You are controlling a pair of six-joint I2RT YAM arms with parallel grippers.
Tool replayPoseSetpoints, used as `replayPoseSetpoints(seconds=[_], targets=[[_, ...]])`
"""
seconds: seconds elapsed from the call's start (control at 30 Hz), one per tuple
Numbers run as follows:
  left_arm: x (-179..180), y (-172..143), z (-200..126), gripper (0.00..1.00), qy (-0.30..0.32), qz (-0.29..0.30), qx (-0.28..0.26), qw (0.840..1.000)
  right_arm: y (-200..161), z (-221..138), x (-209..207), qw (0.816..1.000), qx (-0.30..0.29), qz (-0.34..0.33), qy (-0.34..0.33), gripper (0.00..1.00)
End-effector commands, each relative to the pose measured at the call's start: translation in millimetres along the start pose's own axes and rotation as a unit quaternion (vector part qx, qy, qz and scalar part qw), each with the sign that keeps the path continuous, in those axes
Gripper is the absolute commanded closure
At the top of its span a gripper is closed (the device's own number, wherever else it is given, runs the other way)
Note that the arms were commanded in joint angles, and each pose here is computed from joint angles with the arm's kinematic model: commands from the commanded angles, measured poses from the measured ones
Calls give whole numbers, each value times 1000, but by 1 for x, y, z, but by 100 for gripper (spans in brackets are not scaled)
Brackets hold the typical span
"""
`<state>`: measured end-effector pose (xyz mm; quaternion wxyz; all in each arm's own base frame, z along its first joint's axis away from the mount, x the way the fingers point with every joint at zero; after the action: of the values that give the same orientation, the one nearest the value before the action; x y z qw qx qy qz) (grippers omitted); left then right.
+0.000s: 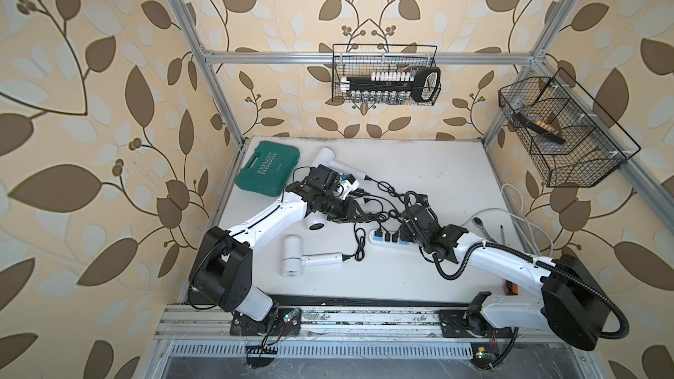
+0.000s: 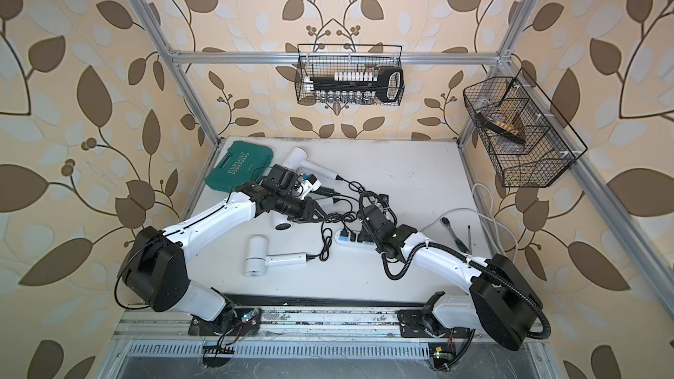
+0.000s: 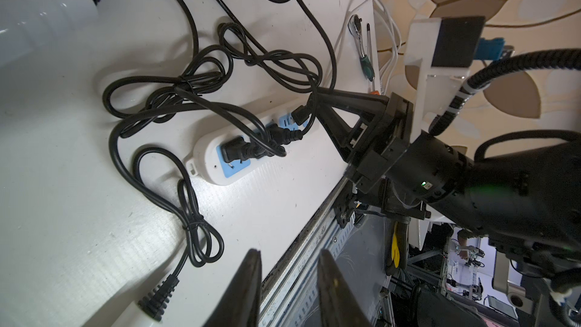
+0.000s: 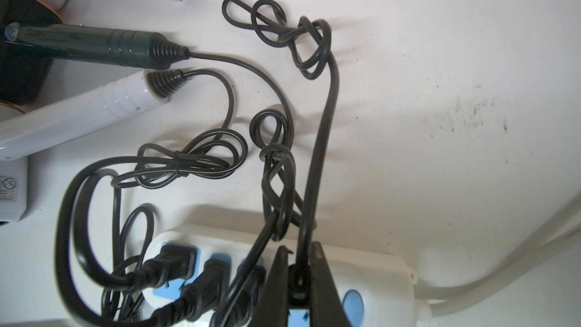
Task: Charge the blow dryers
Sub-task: Insert the plug into the socket.
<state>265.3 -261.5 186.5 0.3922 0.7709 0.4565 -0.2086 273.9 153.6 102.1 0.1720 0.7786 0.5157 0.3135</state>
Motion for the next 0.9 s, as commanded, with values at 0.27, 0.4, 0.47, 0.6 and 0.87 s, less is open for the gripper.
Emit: replayPoseSetpoints(seconds=[0.27, 0.4, 0.47, 0.6, 0.87], targets=[[-3, 1, -3, 68, -8, 9, -6, 1000, -14, 2, -2, 1000, 11, -5, 2, 100], [-4, 1, -4, 68, -9, 9, -7, 1000, -17, 2, -2, 1000, 12, -7, 1, 100], [-4, 1, -4, 68, -9, 9, -7, 1000, -19, 2, -3, 1000, 12, -9, 0, 100], [-4, 0, -4, 68, -9, 9, -7, 1000, -18, 0, -5, 1000, 3, -12, -5, 100], [-4, 1, -4, 68, -9, 9, -7, 1000, -4, -9, -6, 999, -36, -11, -8, 100]])
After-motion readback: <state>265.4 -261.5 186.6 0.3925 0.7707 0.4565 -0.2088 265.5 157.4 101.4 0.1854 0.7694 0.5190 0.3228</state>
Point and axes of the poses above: each gripper's point midway between its finger pads, its own z axis out along the fingers, its own x axis along the line the jaws close on, y = z × x, the point moved 2 cm from there along -z, back along the fingers, and after that the axes turned 12 degrees about z, right-handed, at the moved point
